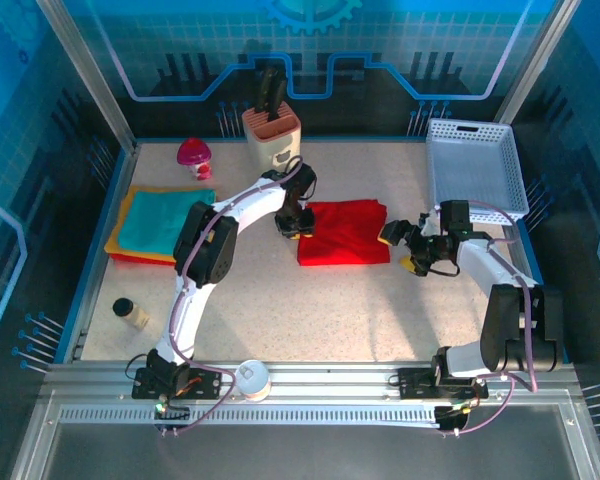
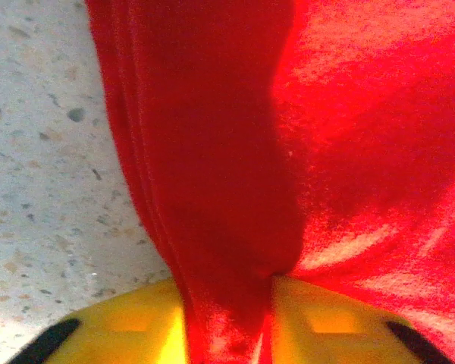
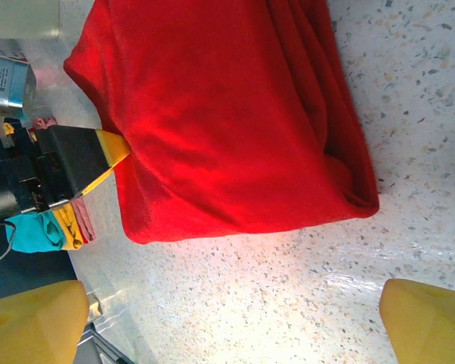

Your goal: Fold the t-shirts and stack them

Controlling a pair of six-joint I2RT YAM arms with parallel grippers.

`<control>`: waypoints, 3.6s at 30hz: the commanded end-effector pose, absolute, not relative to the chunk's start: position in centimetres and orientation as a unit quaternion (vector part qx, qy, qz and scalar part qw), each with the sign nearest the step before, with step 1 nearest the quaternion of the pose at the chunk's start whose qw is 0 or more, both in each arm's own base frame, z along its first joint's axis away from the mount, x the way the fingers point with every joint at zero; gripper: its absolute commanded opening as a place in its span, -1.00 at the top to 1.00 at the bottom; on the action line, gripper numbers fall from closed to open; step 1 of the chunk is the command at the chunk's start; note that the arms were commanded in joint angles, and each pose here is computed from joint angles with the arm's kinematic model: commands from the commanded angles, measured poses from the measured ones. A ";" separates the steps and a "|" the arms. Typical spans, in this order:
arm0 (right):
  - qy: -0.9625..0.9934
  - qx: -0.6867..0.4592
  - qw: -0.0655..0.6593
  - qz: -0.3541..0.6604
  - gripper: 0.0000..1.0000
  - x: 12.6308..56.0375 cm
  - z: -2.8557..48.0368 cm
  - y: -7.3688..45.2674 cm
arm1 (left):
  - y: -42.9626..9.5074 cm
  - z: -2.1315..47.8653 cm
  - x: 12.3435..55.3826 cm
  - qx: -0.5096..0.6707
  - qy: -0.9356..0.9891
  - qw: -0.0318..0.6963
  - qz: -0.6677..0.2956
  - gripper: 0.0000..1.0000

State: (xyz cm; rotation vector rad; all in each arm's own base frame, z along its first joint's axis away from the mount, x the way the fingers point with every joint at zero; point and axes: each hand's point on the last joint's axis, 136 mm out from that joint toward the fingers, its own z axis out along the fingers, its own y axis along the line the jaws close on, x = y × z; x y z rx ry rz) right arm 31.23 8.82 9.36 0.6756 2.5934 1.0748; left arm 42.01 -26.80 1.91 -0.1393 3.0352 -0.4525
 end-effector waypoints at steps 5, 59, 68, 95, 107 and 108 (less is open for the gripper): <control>0.885 0.230 0.128 0.383 -0.98 30.8 9.7 8.6 | -27.0 -0.6 40.5 -0.027 0.991 0.011 -0.128 1.00; 0.876 0.223 0.094 0.416 -0.91 30.6 8.8 9.5 | -1.4 32.4 35.0 0.086 0.949 0.275 0.131 1.00; 0.878 0.223 0.088 0.415 -0.90 30.6 8.8 9.7 | -0.1 32.7 34.8 0.072 0.951 0.264 0.143 1.00; 0.888 0.209 0.075 0.403 -0.89 29.3 9.2 9.8 | 8.2 28.1 38.1 0.004 0.951 0.247 0.188 1.00; 0.892 0.210 0.071 0.394 -0.89 29.7 9.1 9.6 | 13.6 24.9 39.3 -0.059 0.950 0.222 0.212 1.00; 0.892 0.211 0.069 0.394 -0.89 29.7 8.9 9.6 | 13.8 24.7 39.3 -0.062 0.949 0.221 0.215 1.00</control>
